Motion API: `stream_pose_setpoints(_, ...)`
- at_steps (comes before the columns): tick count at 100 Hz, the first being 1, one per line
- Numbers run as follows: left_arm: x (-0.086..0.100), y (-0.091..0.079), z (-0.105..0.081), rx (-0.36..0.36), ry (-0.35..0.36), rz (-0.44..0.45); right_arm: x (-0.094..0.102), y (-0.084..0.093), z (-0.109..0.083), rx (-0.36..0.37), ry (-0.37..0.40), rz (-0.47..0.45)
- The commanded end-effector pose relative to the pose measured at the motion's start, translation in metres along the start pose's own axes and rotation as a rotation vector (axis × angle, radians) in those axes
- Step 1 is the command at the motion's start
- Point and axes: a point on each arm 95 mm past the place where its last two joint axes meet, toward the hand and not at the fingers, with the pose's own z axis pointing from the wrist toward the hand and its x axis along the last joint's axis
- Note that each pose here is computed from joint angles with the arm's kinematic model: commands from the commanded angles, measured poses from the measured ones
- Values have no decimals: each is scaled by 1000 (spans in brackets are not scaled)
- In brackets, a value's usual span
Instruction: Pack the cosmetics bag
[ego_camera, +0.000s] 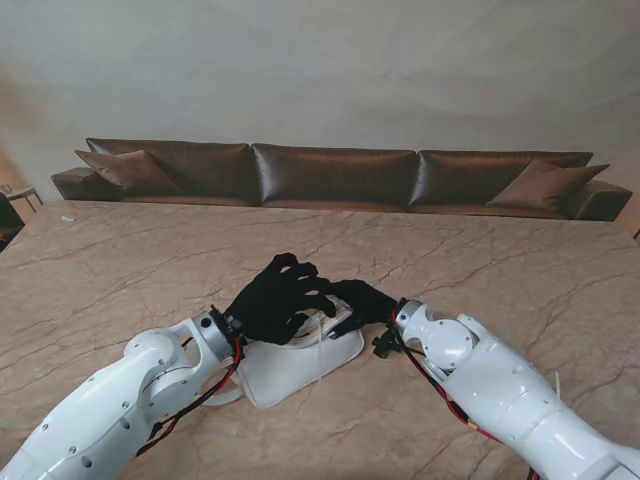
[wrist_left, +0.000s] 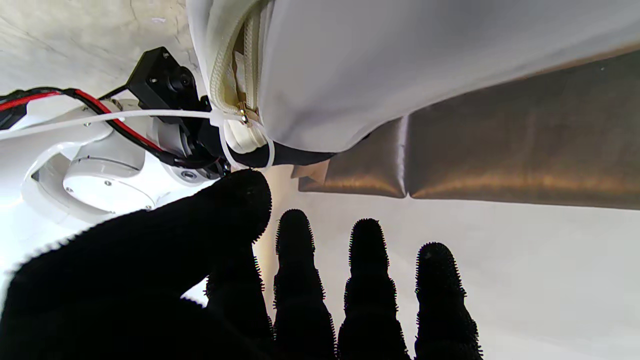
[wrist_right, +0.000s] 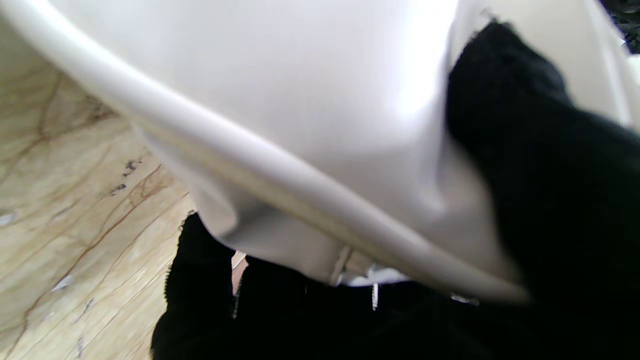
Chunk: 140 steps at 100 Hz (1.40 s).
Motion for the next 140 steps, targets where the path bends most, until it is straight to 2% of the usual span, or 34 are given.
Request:
stream_pose_setpoints(1,0,1,5,-6,8,22,-2,-12,-1,20,-7,12)
stream_pose_setpoints(34,-9,11,9,-73,-28,67,-4,-13,-2,24,-1,23)
stream_pose_setpoints(49,-11,14,8,-88,-37,12,-6,-14,-2,24,-3,27)
stream_pose_setpoints(65,-12,14,7,-136,-23,7,-7,-15,-1,27,-7,33)
stream_pose_setpoints(80,-13,14,8,-147,-20,15,-7,-16,-1,29,-6,40)
stream_pose_setpoints(91,-9,19,10,-165,-39,-86,-7,-17,-1,35,-9,41)
stream_pose_setpoints(105,-6,20,10,-241,-54,-215,-8,-19,0,17,-11,24)
stream_pose_setpoints(122,-9,15,5,-353,-78,-443,-10,-20,0,-11,-15,11)
stream_pose_setpoints(131,-13,12,3,-387,-80,-501,-11,-21,1,-26,-19,7)
stream_pose_setpoints(140,-17,9,1,-413,-77,-510,-11,-21,1,-24,-19,6)
